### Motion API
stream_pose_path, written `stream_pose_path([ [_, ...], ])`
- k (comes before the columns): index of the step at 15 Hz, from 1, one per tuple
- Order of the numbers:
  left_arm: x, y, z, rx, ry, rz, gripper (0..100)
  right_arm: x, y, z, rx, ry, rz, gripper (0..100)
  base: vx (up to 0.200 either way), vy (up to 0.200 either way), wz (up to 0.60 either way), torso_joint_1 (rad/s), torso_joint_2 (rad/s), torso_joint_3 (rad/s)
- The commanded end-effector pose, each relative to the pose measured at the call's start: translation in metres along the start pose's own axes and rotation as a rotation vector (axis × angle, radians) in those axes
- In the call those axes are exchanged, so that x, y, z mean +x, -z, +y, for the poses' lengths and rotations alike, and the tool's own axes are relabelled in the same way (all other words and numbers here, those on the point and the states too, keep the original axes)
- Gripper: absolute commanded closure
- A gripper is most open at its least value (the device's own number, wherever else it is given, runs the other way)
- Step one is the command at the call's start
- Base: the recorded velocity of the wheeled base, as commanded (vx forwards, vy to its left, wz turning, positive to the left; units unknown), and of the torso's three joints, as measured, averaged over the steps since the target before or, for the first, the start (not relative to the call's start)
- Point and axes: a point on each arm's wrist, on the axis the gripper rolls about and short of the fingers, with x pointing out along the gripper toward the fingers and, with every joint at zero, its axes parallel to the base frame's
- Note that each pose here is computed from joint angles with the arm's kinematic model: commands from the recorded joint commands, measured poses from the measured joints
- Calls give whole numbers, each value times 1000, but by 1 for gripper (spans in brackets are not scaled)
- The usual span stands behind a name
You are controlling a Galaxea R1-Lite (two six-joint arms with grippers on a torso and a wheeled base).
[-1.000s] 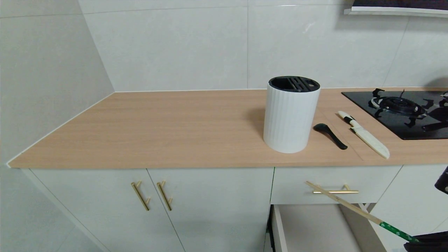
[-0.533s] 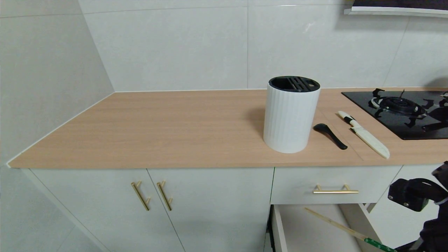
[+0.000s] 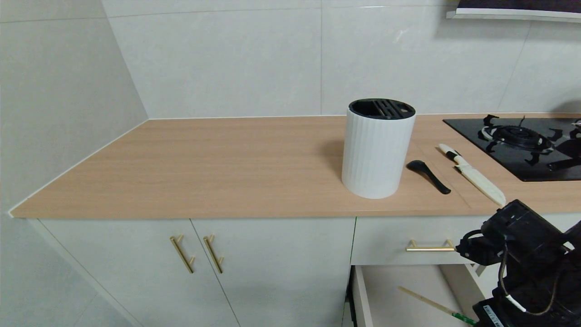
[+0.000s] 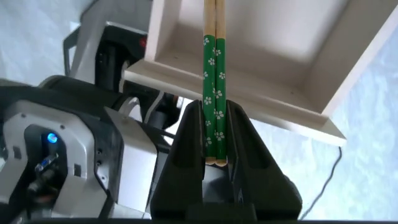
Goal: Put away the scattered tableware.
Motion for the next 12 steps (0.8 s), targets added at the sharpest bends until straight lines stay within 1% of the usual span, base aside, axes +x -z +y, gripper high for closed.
stream_pose_path([
  [1,0,0,0,0,-1,1,0,14,-8,1,14,21,38,100,0,0,0,0,0,0],
  [4,0,0,0,0,-1,1,0,17,-13,2,60,36,18,100,0,0,0,0,0,0],
  [8,0,0,0,0,-1,1,0,16,-13,2,60,43,8,100,0,0,0,0,0,0],
  [10,0,0,0,0,-1,1,0,16,-13,2,60,44,8,100,0,0,0,-117,254,161],
  [12,0,0,0,0,-1,1,0,16,-13,2,60,44,6,100,0,0,0,-183,425,246],
])
